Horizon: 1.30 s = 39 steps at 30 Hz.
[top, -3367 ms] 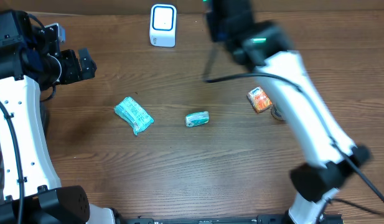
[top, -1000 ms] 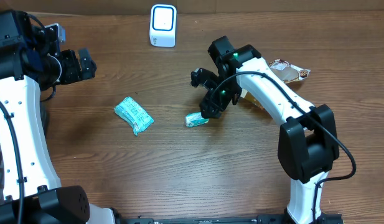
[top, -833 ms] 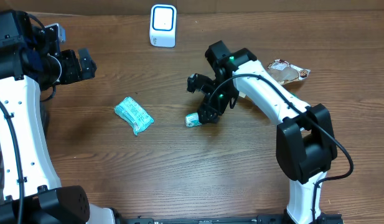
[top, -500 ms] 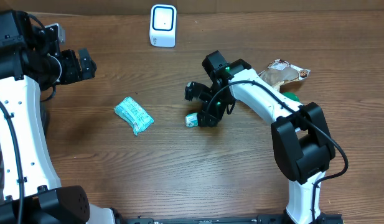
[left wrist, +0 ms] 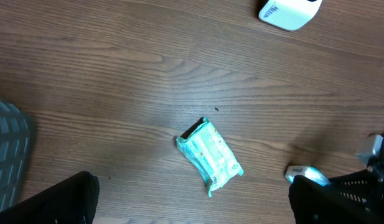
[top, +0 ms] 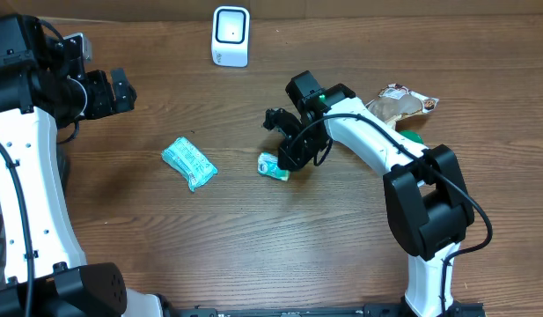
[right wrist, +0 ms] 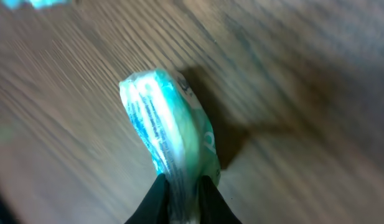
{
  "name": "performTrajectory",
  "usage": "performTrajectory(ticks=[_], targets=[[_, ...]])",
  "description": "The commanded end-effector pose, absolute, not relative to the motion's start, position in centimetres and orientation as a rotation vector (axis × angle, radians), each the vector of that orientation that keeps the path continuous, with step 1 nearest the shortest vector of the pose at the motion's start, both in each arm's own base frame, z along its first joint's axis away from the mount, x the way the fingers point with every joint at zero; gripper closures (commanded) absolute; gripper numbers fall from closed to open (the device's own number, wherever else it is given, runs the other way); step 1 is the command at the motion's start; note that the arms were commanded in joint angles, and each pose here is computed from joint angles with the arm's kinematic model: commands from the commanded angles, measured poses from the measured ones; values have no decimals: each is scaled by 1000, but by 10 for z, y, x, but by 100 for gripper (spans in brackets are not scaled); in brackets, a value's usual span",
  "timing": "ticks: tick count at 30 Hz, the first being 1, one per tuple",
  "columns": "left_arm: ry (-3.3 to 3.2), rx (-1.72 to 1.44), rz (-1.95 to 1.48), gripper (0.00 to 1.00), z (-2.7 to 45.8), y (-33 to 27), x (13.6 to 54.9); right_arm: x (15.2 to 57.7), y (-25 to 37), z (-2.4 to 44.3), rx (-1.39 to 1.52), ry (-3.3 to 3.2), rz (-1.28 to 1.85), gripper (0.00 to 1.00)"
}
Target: Scan the item barcode
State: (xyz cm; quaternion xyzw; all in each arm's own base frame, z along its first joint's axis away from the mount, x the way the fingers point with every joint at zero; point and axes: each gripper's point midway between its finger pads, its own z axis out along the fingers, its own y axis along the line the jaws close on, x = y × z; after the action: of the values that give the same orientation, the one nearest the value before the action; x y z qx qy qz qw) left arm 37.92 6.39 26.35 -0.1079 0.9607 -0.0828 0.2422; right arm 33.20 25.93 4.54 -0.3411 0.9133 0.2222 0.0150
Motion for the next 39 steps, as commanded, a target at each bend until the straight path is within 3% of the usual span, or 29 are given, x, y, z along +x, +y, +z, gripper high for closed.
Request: performTrajectory(ticks=[1, 3, 10, 18, 31, 39], targets=[[2606, -315, -224, 0, 270, 66, 382, 322, 275, 55, -614, 3035, 898, 90], [2606, -315, -224, 0, 270, 66, 382, 316, 284, 62, -528, 3060, 1014, 96], [2606, -315, -224, 0, 270, 66, 382, 300, 316, 127, -478, 2847, 1782, 96], [2606, -315, -224, 0, 270, 66, 382, 322, 294, 204, -312, 2413, 2428, 96], [2606, -315, -224, 0, 270, 66, 382, 353, 254, 204, 271, 2576, 2501, 96], [2606, -315, -224, 0, 270, 66, 382, 349, 260, 204, 269, 2597, 2509, 96]])
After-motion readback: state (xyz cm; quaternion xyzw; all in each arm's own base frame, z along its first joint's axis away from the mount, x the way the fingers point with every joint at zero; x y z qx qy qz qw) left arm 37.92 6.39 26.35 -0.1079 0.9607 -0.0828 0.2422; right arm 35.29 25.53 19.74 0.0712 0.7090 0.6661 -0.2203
